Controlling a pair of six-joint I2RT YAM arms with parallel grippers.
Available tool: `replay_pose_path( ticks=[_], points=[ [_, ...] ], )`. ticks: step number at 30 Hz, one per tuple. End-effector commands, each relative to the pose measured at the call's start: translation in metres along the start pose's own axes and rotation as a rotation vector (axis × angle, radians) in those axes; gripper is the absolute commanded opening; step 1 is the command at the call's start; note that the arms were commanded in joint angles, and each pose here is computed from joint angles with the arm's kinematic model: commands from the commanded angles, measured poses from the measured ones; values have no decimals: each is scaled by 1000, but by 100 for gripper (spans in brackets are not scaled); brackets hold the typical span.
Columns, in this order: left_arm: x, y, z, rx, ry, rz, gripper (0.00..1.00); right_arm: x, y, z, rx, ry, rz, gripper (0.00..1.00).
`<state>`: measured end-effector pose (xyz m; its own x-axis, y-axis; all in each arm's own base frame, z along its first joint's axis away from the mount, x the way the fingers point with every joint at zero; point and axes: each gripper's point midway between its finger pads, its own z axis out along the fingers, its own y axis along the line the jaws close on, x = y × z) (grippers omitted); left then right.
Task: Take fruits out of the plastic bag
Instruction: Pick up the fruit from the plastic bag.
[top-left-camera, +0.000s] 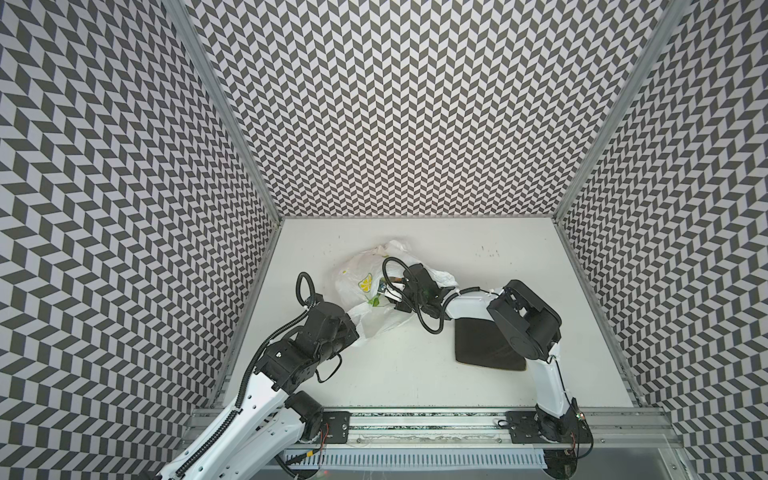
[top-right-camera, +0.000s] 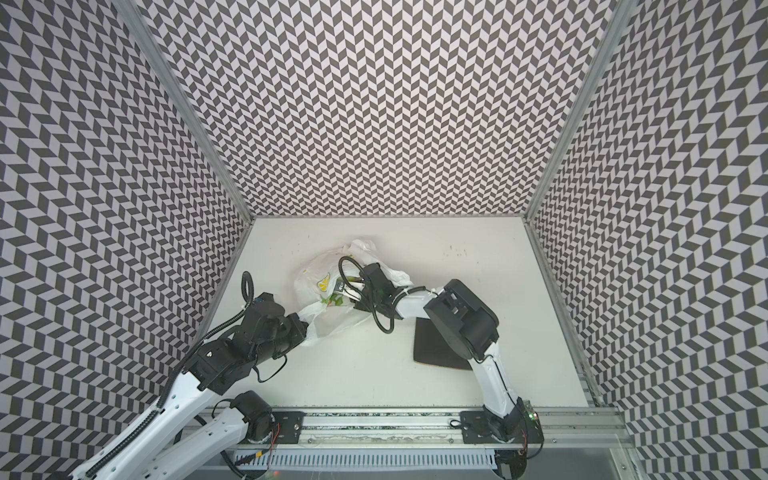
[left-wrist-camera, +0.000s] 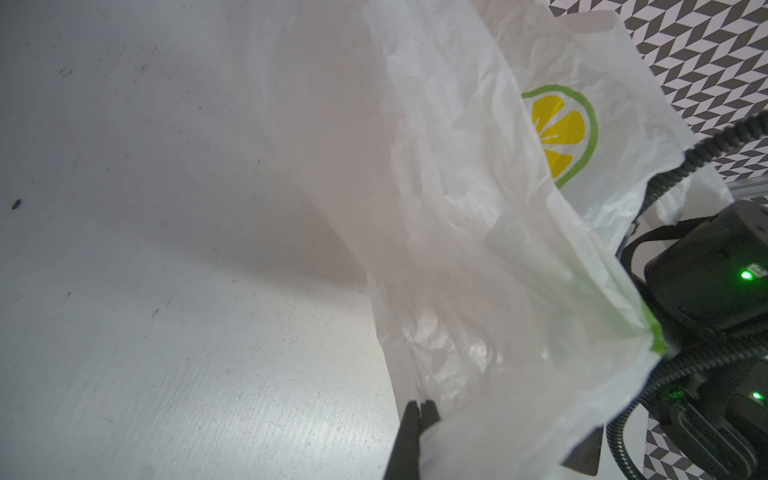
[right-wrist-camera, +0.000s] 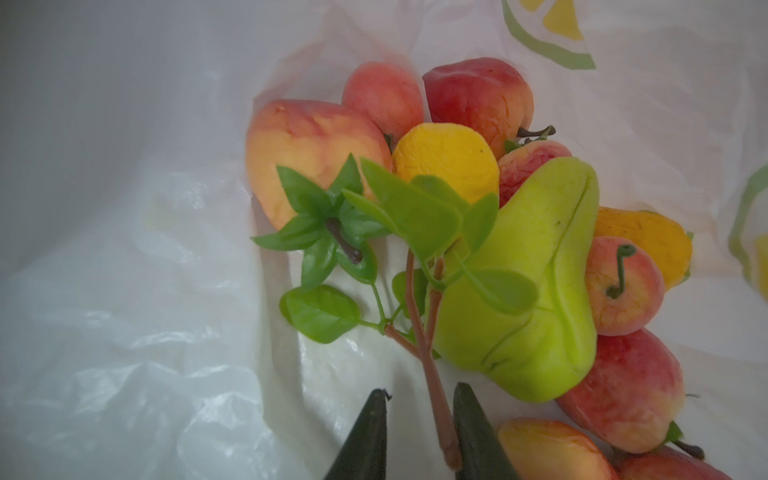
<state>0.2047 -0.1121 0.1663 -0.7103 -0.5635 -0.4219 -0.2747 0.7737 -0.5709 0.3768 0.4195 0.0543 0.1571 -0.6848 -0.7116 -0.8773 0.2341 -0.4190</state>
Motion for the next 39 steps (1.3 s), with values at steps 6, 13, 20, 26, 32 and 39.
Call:
replay_pose_path(
  ticks=[6, 13, 20, 26, 32, 39],
  points=[
    [-5, -3, -3, -4, -17, -15, 0, -9, 1, 6, -22, -48, 6, 21],
    [-7, -7, -3, 0, -21, -15, 0, -15, -4, 4, -15, -52, 6, 10],
    [-11, -14, -1, 18, -36, -15, 0, -33, -15, -14, 13, -68, 26, 0],
    [-21, -28, 4, 57, -72, -53, 0, -48, -16, -40, 8, -87, 125, 0],
    [-34, -41, 5, 72, -116, -53, 0, -46, -6, -59, -54, -8, 252, 0],
    [-44, -48, 4, 84, -156, -61, 0, -50, 8, -99, -98, 17, 387, 0]
  ],
)
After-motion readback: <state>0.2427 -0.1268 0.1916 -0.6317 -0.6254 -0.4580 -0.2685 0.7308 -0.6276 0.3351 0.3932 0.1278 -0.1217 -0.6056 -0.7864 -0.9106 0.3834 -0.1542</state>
